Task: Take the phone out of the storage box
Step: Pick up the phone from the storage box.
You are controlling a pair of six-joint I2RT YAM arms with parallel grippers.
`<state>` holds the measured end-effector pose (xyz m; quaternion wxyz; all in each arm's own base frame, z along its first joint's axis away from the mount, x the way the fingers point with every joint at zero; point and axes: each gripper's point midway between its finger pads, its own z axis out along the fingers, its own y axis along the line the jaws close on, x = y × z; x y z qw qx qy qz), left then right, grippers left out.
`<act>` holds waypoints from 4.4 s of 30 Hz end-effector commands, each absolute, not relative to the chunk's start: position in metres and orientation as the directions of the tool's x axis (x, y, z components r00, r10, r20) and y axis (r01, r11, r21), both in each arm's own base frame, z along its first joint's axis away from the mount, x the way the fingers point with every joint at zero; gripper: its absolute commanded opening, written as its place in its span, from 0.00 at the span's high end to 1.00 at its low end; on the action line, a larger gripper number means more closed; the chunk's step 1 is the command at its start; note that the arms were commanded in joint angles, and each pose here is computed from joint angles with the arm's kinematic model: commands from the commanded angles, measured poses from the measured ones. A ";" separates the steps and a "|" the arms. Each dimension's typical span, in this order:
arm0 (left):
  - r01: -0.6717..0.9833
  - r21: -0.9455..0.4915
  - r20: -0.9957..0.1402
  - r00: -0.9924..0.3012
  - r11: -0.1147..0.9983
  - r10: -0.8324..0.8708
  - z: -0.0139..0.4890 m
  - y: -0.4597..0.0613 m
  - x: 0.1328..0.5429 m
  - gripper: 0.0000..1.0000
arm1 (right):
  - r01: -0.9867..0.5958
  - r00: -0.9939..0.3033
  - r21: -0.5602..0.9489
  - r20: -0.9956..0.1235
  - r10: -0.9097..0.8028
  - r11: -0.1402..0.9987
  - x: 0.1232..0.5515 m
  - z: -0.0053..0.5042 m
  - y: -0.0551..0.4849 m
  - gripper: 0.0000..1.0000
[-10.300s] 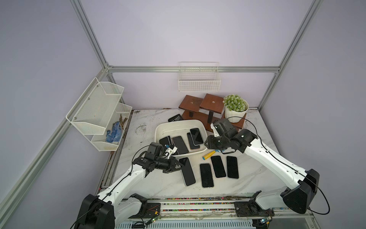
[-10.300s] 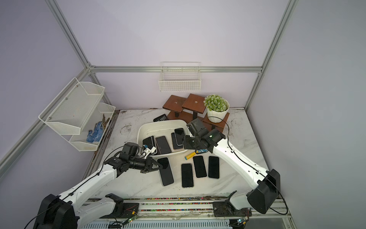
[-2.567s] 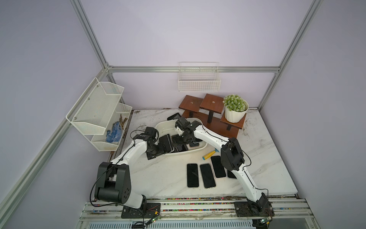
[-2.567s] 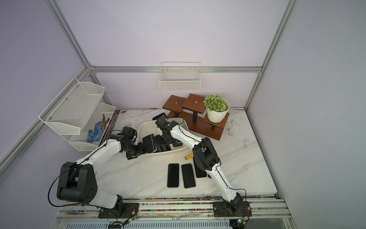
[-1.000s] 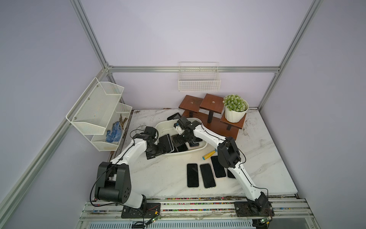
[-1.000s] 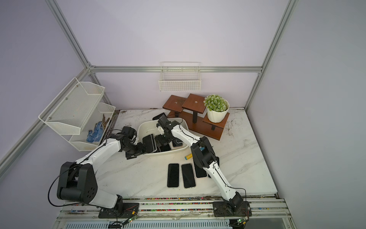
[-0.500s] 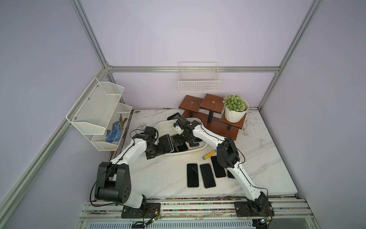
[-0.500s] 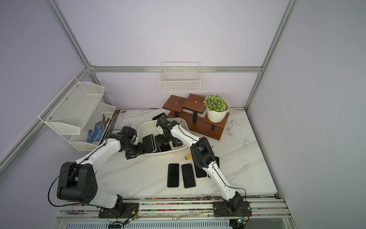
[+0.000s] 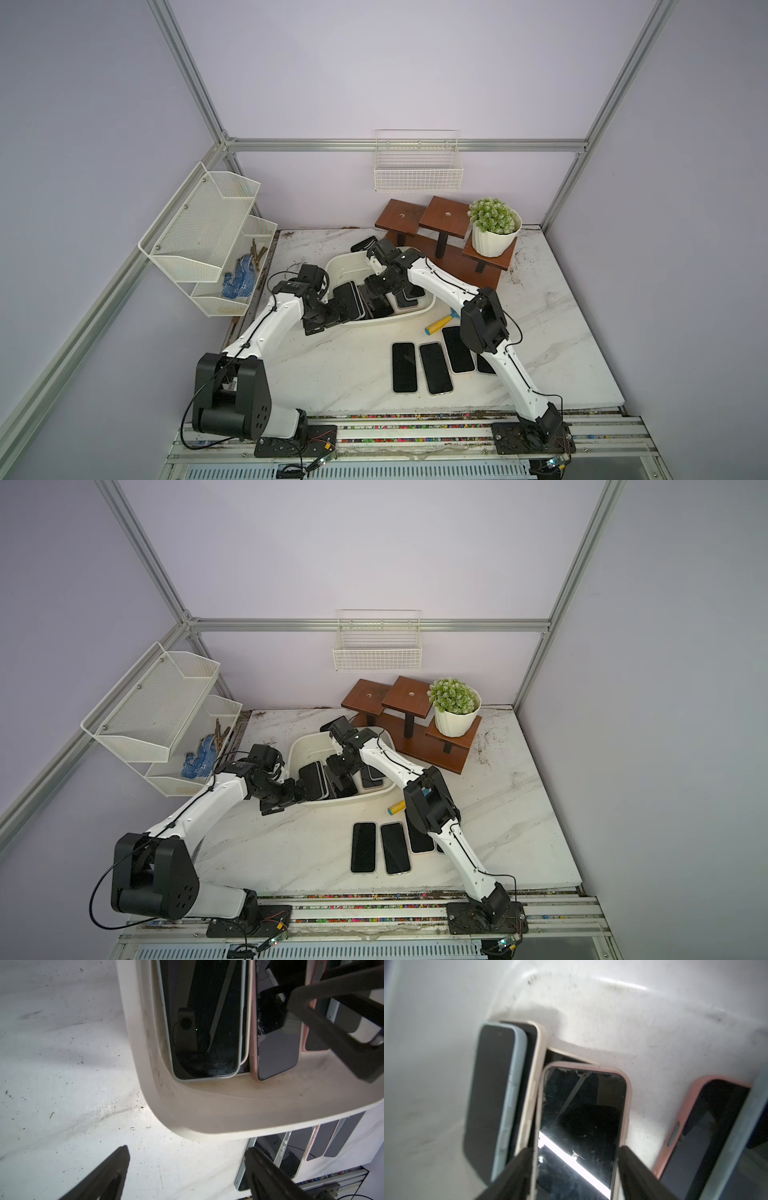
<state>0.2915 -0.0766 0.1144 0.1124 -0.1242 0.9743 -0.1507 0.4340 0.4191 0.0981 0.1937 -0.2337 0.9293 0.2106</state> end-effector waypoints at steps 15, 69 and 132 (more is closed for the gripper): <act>-0.210 -0.403 -0.212 -0.925 0.891 -0.314 0.136 -0.085 0.291 0.04 | -0.534 -0.804 0.203 -0.423 -0.418 0.821 0.431 0.081 0.404 0.00; -0.207 -0.319 -0.114 -0.961 0.925 -0.254 0.089 -0.070 0.319 0.04 | -0.603 -0.786 0.023 0.151 -0.599 0.797 0.334 -0.061 0.313 0.02; -0.186 -0.593 -0.236 -0.890 0.783 -0.390 0.166 -0.100 0.300 0.03 | -0.507 -0.779 0.383 -0.587 -0.220 0.772 0.422 0.222 0.367 0.46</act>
